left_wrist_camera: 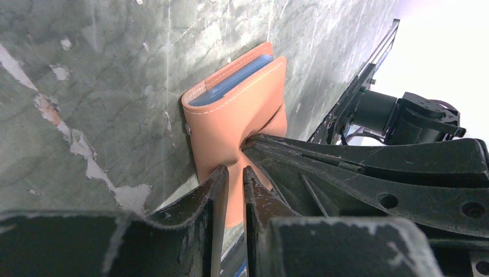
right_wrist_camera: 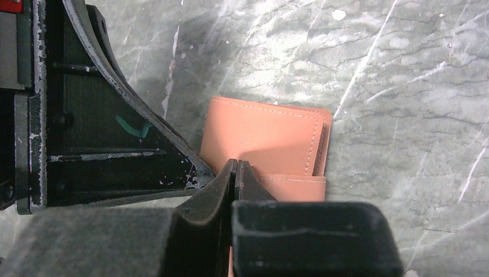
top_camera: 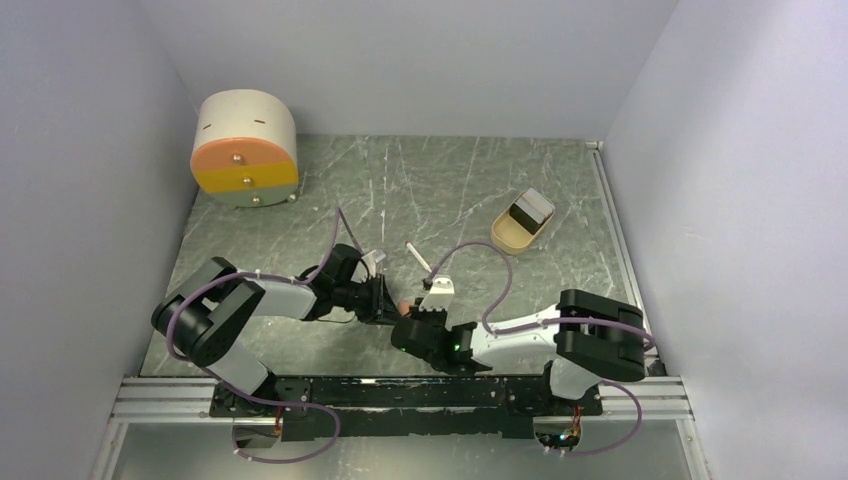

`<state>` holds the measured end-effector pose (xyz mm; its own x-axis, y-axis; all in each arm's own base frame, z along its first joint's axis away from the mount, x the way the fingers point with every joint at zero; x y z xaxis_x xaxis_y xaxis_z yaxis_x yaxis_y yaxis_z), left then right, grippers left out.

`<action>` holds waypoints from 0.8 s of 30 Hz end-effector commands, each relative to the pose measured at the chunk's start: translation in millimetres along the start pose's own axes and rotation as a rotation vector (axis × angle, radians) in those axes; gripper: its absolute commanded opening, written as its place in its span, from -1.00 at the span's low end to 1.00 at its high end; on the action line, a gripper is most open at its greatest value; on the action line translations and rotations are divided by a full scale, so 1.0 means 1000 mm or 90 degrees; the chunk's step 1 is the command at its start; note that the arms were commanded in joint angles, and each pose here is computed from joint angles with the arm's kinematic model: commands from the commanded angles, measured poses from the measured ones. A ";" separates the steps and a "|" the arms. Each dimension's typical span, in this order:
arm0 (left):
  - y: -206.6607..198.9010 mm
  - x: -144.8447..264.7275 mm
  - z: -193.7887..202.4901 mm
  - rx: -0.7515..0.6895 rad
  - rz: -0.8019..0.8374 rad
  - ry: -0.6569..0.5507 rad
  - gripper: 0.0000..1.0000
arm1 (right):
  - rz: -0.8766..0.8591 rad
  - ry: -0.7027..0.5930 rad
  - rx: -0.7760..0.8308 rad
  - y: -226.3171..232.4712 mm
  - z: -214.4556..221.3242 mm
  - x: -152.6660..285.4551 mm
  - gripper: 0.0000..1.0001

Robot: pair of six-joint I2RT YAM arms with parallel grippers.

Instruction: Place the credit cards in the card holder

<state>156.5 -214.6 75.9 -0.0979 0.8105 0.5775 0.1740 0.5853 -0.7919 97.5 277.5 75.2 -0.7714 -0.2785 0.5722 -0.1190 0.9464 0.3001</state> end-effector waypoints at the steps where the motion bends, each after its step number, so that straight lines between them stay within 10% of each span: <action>1: 0.016 -0.001 0.015 0.022 -0.042 0.025 -0.55 | 0.084 0.109 0.086 -0.060 0.048 0.006 -1.00; 10: 0.017 0.003 0.018 0.027 -0.056 0.021 -0.54 | 0.045 0.087 0.057 -0.060 0.044 0.010 -0.98; 14: 0.016 0.002 0.018 0.034 -0.053 0.022 -0.54 | 0.024 0.066 0.049 -0.054 0.027 0.020 -0.53; 24: 0.009 0.003 0.010 0.019 -0.057 0.024 -0.54 | -0.047 0.054 0.077 -0.006 -0.032 0.050 -0.18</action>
<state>153.9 -213.7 76.8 -0.0952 0.8069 0.5830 0.1547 0.5906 -0.7920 79.2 254.6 108.2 -0.7164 -0.3882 0.5797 -0.2197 0.9142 0.3406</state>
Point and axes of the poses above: each gripper's point midway between its finger pads, its own x axis back along the fingers, its own y axis along the line the jaws close on, z = x × y, the point moved 9 cm from there along x, back along the fingers, and after that the axes turned 3 degrees about -x, right-handed, at the moved point
